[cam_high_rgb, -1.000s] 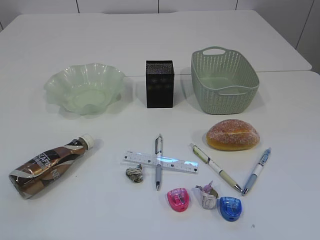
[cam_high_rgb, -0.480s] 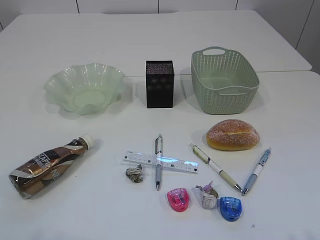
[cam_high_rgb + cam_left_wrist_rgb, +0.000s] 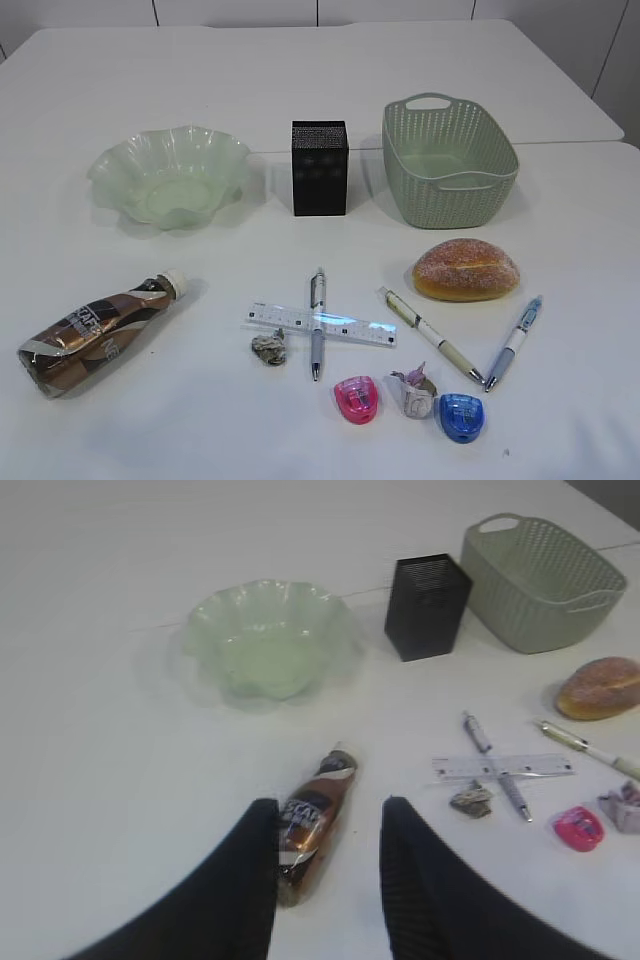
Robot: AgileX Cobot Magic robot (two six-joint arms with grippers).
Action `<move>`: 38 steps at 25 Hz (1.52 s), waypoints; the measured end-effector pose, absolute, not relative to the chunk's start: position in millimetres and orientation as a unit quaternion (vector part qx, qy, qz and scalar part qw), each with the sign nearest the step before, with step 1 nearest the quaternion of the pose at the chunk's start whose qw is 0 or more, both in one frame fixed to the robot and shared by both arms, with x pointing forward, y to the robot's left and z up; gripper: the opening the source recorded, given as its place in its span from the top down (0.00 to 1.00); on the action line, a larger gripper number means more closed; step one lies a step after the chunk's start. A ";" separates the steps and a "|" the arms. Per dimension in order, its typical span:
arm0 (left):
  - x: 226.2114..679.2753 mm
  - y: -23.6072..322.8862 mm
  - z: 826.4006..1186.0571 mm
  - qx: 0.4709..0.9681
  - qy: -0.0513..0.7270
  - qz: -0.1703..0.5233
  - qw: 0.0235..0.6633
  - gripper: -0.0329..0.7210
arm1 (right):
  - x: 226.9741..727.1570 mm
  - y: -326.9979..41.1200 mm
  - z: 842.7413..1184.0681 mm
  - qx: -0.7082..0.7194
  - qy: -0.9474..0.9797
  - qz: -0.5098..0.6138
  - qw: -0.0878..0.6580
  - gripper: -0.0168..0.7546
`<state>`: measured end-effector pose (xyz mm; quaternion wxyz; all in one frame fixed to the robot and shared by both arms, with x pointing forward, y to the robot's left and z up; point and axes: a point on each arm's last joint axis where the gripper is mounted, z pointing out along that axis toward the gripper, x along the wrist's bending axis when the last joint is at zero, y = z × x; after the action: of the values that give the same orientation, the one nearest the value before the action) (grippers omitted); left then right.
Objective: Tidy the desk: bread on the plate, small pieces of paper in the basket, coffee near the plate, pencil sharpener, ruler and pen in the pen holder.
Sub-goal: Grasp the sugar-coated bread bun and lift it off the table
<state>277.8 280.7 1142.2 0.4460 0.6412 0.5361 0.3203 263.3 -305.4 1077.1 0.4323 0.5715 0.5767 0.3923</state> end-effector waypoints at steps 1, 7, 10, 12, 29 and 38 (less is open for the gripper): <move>283.7 278.7 1147.3 0.648 0.529 0.313 0.449 0.64 | 264.3 -305.5 1077.5 0.572 0.576 0.392 0.433 0.67; 325.9 264.7 1164.1 0.689 0.497 0.245 0.467 0.64 | 275.6 -313.7 1081.9 0.601 0.537 0.379 0.454 0.67; 349.9 258.2 1164.5 0.712 0.481 0.213 0.464 0.64 | 286.4 -316.3 1082.4 0.610 0.539 0.356 0.458 0.67; 365.3 253.1 1163.0 0.730 0.468 0.193 0.460 0.64 | 288.0 -316.5 1082.2 0.611 0.540 0.354 0.457 0.67; 475.4 202.2 1165.9 0.817 0.337 0.085 0.460 0.64 | 369.4 -316.8 1108.7 0.679 0.540 0.294 0.402 0.67; 515.3 168.4 1167.8 0.851 0.267 0.049 0.449 0.64 | 421.0 -314.9 1124.6 0.731 0.555 0.219 0.332 0.67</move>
<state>515.3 168.4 1167.8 0.4486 0.8515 0.2670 0.0494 421.0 -314.9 1124.6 0.3317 0.7309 0.5550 0.2187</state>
